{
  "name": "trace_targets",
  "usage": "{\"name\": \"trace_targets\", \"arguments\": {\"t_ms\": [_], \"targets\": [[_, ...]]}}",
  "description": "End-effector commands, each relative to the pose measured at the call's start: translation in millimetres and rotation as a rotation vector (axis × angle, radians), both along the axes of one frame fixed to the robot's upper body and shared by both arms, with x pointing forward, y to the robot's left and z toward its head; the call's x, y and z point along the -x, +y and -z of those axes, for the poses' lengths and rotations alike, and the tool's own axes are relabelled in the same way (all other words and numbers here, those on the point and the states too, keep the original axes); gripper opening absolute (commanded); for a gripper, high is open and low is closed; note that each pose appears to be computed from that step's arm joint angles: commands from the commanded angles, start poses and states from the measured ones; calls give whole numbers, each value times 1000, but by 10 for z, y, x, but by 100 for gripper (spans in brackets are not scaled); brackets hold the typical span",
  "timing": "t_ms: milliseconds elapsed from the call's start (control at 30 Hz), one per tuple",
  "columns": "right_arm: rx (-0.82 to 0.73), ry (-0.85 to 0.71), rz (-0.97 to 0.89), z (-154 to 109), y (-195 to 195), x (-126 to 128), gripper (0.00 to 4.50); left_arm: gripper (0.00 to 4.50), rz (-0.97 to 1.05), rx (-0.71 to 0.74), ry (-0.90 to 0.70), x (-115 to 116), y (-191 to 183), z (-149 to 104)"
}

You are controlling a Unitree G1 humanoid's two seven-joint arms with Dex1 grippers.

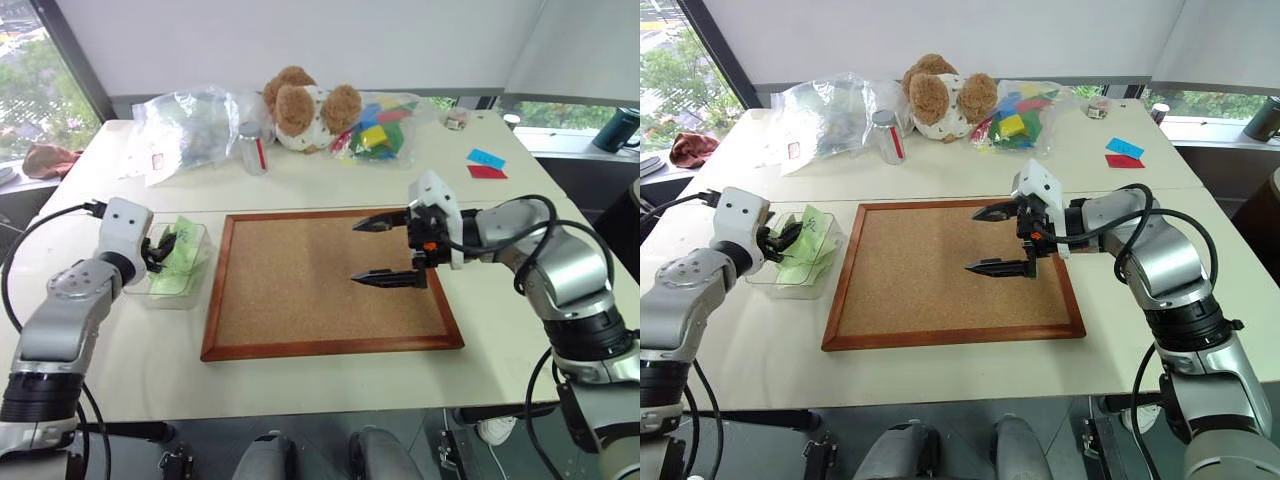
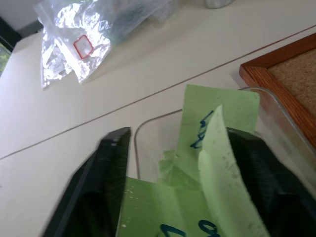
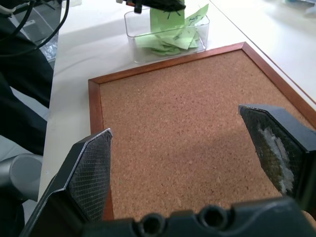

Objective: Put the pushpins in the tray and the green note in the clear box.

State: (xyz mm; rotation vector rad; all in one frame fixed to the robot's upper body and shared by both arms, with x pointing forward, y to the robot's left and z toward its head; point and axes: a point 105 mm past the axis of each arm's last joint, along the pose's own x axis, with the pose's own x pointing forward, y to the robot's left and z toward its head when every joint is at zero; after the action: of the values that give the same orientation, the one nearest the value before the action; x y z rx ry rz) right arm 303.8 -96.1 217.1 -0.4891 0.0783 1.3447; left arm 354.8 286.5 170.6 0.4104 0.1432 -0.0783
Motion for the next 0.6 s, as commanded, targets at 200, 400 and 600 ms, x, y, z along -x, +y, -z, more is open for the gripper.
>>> {"name": "trace_targets", "arguments": {"t_ms": [200, 400, 600], "targets": [[-19, -54, 16, -115, -41, 16, 450, 444, 34, -172, -208, 10, 43, -655], [-5, -70, 70, -164, -188, -42, 450, 444, 237, -52, -191, 118, -258, -831], [25, -66, 125, -171, -381, -36, 450, 444, 620, 87, -26, 443, -793, -756]]}}
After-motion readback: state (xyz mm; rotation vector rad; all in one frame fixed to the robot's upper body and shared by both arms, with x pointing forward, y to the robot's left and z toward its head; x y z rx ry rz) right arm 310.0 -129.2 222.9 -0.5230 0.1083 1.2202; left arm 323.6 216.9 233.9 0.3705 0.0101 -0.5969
